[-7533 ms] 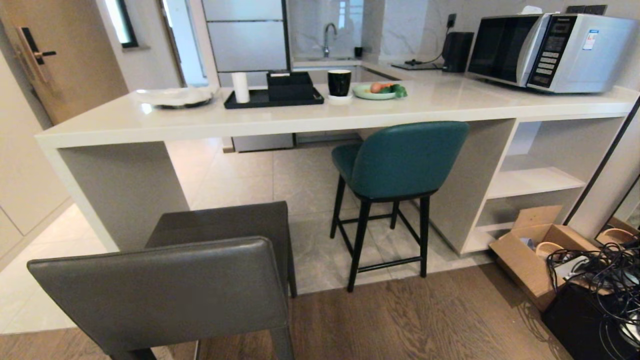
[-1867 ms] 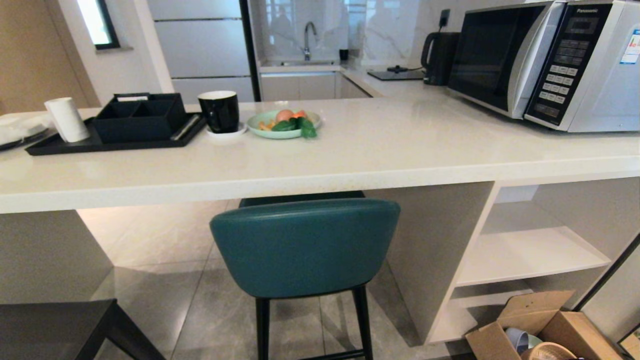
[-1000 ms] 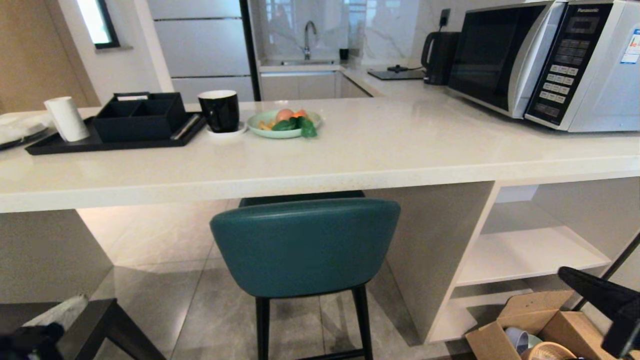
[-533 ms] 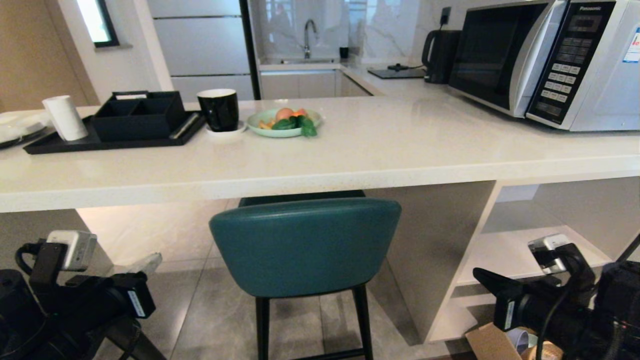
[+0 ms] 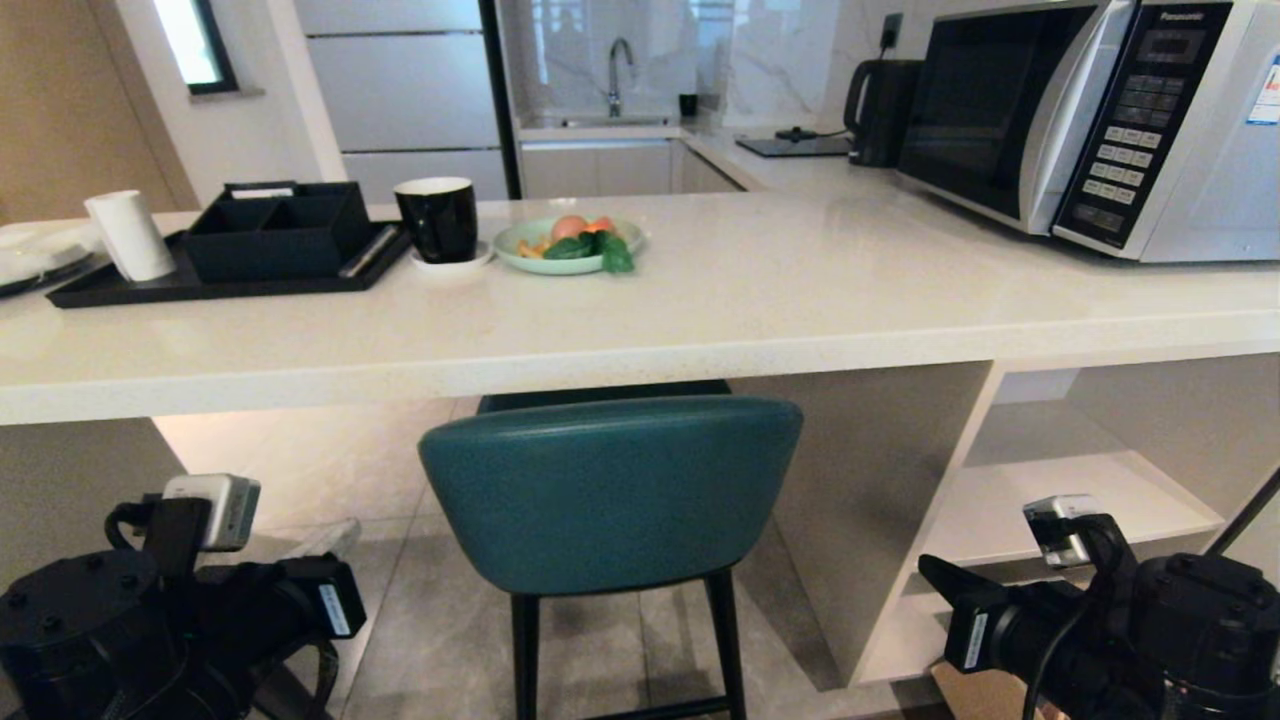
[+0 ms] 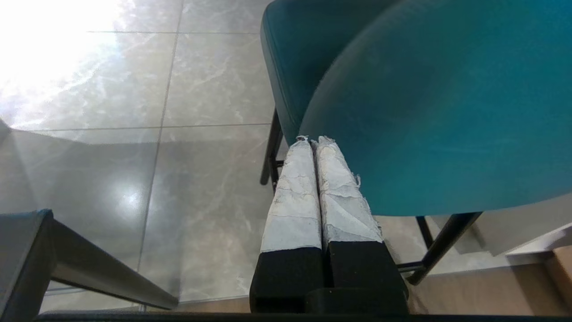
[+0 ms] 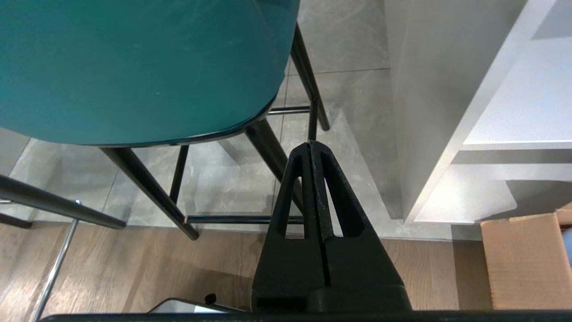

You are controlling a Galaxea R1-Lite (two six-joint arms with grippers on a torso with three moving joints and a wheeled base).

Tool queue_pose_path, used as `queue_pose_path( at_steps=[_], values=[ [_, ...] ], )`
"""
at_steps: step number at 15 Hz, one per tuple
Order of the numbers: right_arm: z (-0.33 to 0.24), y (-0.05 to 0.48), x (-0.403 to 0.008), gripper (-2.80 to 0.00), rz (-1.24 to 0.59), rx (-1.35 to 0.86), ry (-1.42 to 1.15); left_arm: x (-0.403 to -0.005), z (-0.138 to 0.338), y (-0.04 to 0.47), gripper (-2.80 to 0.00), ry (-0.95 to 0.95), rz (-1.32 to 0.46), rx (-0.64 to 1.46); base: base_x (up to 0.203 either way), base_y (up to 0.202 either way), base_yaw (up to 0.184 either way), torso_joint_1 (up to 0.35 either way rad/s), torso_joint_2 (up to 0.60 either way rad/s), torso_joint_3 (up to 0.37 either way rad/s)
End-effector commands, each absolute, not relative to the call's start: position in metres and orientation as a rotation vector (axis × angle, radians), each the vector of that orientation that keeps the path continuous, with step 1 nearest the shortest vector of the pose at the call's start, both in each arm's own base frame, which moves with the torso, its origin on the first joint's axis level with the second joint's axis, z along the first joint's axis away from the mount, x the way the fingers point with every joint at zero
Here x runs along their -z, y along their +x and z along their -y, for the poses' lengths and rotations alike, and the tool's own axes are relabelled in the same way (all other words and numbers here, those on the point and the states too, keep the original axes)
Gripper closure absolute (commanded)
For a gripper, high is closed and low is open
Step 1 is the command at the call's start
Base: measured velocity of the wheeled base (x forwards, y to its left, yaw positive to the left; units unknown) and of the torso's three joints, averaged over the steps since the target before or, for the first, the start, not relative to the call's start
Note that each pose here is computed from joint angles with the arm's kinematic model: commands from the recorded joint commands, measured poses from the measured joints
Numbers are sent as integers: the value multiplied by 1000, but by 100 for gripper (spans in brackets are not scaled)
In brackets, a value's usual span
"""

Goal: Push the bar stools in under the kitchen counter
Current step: Pull the blue chair out from under the dining table

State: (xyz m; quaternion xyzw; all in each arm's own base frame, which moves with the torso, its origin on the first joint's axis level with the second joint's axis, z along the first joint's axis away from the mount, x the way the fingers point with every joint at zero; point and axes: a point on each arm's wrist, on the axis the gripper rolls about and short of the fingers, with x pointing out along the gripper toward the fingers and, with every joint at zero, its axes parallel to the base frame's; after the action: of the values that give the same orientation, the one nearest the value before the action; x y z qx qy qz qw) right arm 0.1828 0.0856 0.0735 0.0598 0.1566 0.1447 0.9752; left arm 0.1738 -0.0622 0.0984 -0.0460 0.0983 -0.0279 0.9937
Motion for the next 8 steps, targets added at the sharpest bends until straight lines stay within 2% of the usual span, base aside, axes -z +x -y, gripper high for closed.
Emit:
queue_pose_path(
  at_steps=[1,4,8],
  values=[
    [-86,182,-75,0,-303,-295,124,-98,68,172,0,-84,-195,62,0,0,0,0,0,0],
    [-87,183,-73,0,-312,-302,114,-97,68,173,0,-83,-200,53,0,0,0,3,4,-109],
    [-88,183,-72,0,-315,-310,100,-97,67,173,0,-82,-203,48,0,0,0,6,3,-190]
  ],
)
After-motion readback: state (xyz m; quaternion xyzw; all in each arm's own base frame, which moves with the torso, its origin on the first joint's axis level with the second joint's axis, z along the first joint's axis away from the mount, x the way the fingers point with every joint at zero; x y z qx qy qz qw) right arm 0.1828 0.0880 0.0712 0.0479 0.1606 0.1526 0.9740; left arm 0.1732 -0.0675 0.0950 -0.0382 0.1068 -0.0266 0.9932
